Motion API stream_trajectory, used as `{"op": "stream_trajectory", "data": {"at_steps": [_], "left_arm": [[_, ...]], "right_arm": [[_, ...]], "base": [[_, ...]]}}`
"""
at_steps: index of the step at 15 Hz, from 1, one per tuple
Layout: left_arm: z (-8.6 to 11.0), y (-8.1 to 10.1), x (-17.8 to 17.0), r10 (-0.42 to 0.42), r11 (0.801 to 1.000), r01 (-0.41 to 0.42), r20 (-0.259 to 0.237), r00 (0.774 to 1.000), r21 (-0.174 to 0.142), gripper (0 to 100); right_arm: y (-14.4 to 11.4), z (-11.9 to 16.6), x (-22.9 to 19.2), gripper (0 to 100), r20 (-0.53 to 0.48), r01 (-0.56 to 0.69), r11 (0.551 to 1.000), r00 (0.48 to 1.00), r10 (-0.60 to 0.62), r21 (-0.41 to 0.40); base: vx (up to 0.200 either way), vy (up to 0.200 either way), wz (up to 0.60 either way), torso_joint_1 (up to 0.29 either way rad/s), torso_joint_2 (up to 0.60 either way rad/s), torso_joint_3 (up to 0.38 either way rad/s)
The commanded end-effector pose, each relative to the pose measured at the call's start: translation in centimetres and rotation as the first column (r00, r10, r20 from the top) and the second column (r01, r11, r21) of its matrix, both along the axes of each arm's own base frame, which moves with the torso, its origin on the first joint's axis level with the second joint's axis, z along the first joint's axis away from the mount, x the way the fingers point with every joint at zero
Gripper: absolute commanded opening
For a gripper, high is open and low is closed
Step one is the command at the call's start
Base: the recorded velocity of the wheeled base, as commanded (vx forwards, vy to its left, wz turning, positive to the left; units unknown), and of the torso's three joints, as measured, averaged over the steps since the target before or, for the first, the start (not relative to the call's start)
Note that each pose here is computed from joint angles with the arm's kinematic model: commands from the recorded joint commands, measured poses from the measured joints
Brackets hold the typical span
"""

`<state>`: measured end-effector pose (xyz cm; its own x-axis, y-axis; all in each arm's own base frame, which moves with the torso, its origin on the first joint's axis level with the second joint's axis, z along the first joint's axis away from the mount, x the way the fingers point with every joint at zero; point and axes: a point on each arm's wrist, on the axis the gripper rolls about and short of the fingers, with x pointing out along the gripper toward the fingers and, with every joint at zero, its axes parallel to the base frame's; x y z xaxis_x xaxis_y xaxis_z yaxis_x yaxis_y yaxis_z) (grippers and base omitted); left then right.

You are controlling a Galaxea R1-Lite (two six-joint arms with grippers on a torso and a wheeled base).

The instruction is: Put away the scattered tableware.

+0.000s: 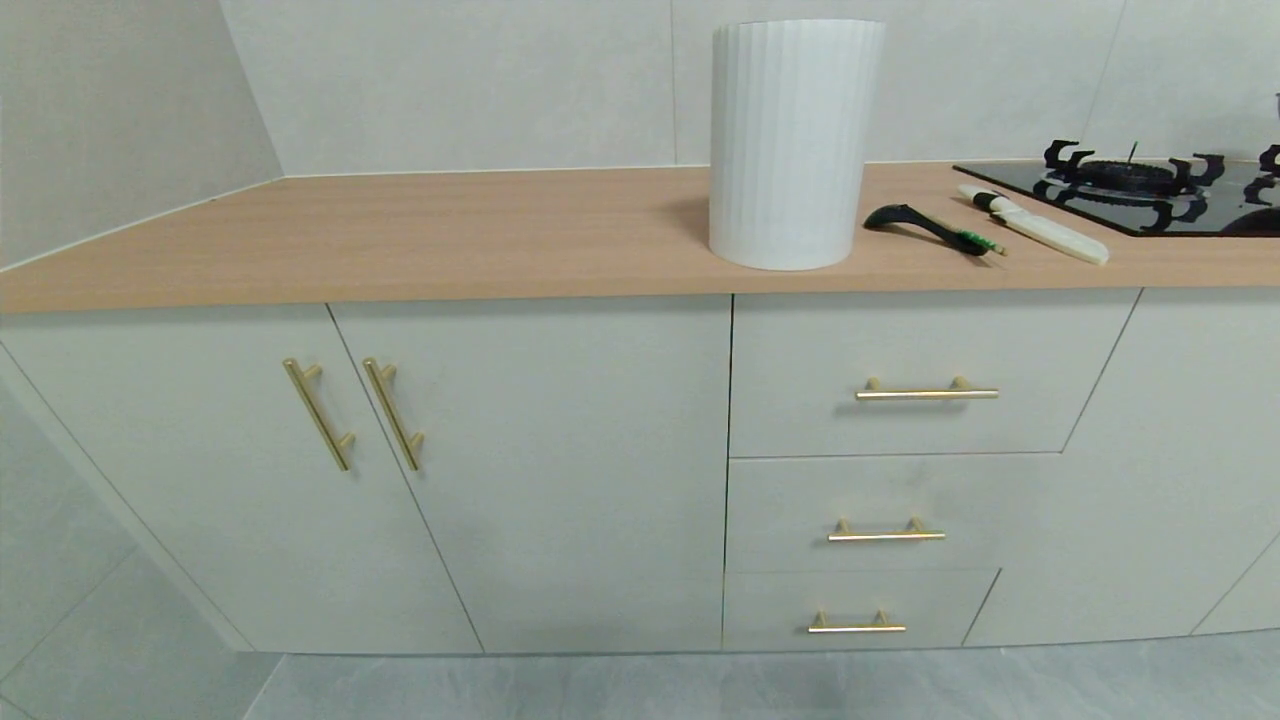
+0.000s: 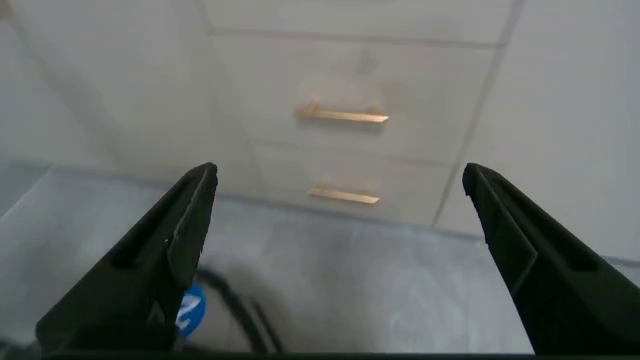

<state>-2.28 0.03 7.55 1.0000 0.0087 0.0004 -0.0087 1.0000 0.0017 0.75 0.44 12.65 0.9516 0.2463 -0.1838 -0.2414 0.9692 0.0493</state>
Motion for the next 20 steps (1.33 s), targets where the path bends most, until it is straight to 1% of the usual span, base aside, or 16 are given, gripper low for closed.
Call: {"op": "stream_trajectory", "data": {"at_steps": [1, 4, 5, 6, 7, 9, 12, 15, 18, 20], "left_arm": [[0.0, 0.0, 0.0, 0.0, 1.0, 0.0, 0.0, 1.0, 0.0, 100], [0.0, 0.0, 0.0, 0.0, 1.0, 0.0, 0.0, 1.0, 0.0, 100], [0.0, 0.0, 0.0, 0.0, 1.0, 0.0, 0.0, 1.0, 0.0, 100], [0.0, 0.0, 0.0, 0.0, 1.0, 0.0, 0.0, 1.0, 0.0, 100], [0.0, 0.0, 0.0, 0.0, 1.0, 0.0, 0.0, 1.0, -0.002, 100], [0.0, 0.0, 0.0, 0.0, 1.0, 0.0, 0.0, 1.0, 0.0, 100], [0.0, 0.0, 0.0, 0.0, 1.0, 0.0, 0.0, 1.0, 0.0, 100], [0.0, 0.0, 0.0, 0.0, 1.0, 0.0, 0.0, 1.0, -0.002, 100], [0.0, 0.0, 0.0, 0.0, 1.0, 0.0, 0.0, 1.0, -0.002, 100], [0.0, 0.0, 0.0, 0.0, 1.0, 0.0, 0.0, 1.0, -0.002, 100]], "right_arm": [[1.0, 2.1, 5.1, 100, -0.195, -0.105, 0.994, 0.976, 0.101, -0.01], [1.8, 4.0, 9.3, 100, -0.274, -0.107, 0.994, 0.957, 0.098, -0.016], [2.0, 4.2, 10.6, 100, -0.303, -0.109, 0.994, 0.948, 0.098, -0.018], [2.1, 4.3, 11.1, 100, -0.313, -0.111, 0.994, 0.945, 0.099, -0.02], [2.6, 4.6, 13.7, 100, -0.354, -0.115, 0.993, 0.93, 0.1, -0.023], [3.1, 5.0, 16.4, 100, -0.374, -0.12, 0.992, 0.922, 0.102, -0.026], [3.8, 4.7, 20.1, 100, -0.421, -0.119, 0.992, 0.902, 0.094, -0.033], [4.4, 2.5, 23.0, 100, -0.473, -0.118, 0.992, 0.877, 0.086, -0.038], [5.9, -1.9, 26.8, 100, -0.512, -0.115, 0.99, 0.857, 0.059, -0.077], [7.4, -4.5, 28.5, 100, -0.497, -0.096, 0.987, 0.867, 0.021, -0.125]], "base": [[0.0, 0.0, 0.0, 0.0, 0.0, 0.0], [0.0, 0.0, 0.0, 0.0, 0.0, 0.0], [0.0, 0.0, 0.0, 0.0, 0.0, 0.0], [0.0, 0.0, 0.0, 0.0, 0.0, 0.0], [0.0, 0.0, 0.0, 0.0, 0.0, 0.0], [0.0, 0.0, 0.0, 0.0, 0.0, 0.0], [0.0, 0.0, 0.0, 0.0, 0.0, 0.0], [0.0, 0.0, 0.0, 0.0, 0.0, 0.0], [0.0, 0.0, 0.0, 0.0, 0.0, 0.0], [0.0, 0.0, 0.0, 0.0, 0.0, 0.0]]}}
